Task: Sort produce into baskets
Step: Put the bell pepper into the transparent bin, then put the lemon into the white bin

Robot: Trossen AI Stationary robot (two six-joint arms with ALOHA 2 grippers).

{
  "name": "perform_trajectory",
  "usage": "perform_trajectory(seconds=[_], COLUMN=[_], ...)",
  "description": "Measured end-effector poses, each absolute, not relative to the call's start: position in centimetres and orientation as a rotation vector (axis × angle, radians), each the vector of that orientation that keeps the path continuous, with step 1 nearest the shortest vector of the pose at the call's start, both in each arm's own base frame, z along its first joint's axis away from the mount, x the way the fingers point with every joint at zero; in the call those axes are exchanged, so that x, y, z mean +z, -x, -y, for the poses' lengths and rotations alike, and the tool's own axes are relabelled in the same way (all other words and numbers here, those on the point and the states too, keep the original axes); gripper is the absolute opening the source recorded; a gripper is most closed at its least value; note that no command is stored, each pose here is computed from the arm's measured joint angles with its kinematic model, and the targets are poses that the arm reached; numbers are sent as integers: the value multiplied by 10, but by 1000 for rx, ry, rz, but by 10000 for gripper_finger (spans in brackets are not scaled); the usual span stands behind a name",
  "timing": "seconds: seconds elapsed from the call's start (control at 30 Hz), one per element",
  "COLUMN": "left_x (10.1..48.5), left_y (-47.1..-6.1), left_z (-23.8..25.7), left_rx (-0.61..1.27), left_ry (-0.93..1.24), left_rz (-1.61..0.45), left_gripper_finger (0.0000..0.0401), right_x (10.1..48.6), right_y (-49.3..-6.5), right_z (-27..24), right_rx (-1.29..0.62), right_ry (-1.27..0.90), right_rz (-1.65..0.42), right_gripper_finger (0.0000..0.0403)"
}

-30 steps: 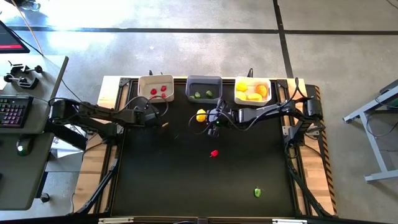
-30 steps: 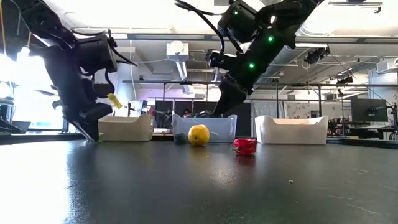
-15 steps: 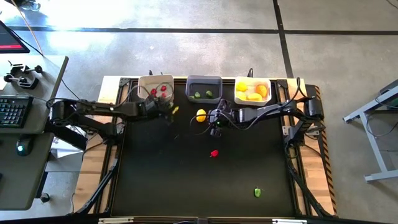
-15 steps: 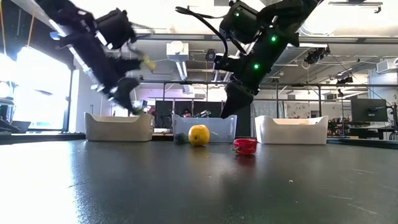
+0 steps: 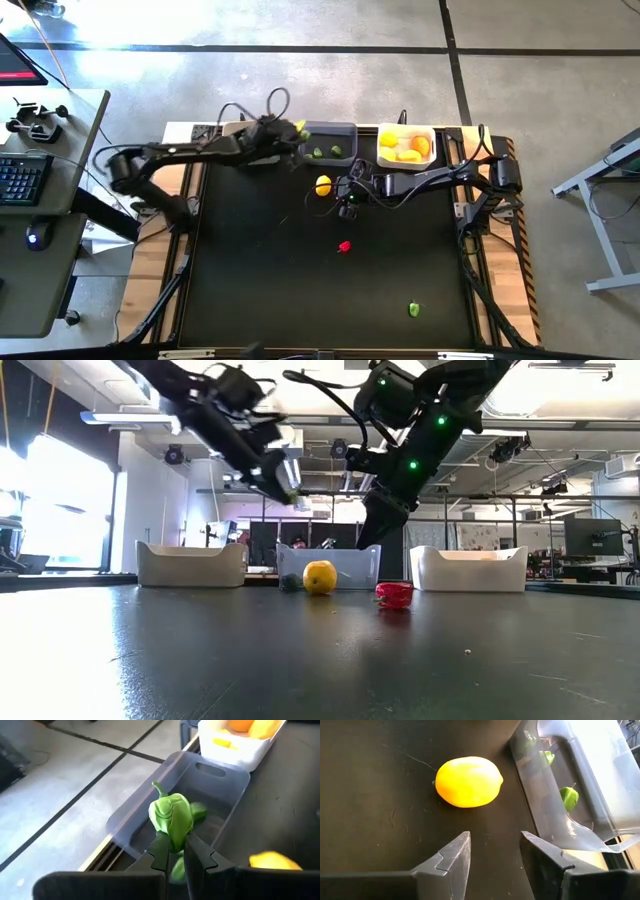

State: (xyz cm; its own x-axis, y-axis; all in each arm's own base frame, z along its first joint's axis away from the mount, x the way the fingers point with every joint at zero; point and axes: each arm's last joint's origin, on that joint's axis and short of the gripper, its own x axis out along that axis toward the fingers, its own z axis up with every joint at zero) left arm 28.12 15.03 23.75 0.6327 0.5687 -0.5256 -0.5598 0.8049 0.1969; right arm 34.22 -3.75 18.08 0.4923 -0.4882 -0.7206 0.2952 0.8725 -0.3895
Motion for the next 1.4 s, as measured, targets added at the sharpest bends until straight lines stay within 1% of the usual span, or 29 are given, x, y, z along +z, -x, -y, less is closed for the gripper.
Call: perform_trajectory(seconds=[0.27,0.5,0.67,0.8,1.1,1.2,1.3,1.4], left_x=[219,195,181,184,193,189,180,180], left_y=[-325,-339,-345,-345,-346,-344,-336,-325], left_z=[-189,-216,-225,-227,-222,-220,-215,-203], left_rx=[496,430,443,463,434,421,415,426], left_ry=[26,81,92,38,-19,-31,-47,-82], left_rz=[-647,-677,-707,-717,-713,-715,-716,-618], left_gripper_finger=[14,14,20,47,141,156,146,112], right_x=[180,180,180,179,179,179,177,168], right_y=[-341,-341,-341,-341,-340,-340,-340,-335], right_z=[37,37,37,37,37,37,37,37], right_rx=[-479,-482,-483,-487,-491,-492,-499,-490], right_ry=[224,209,203,195,186,186,172,188], right_rz=[-953,-959,-957,-957,-958,-958,-952,-945], right_gripper_finger=[161,161,161,161,161,161,161,161])
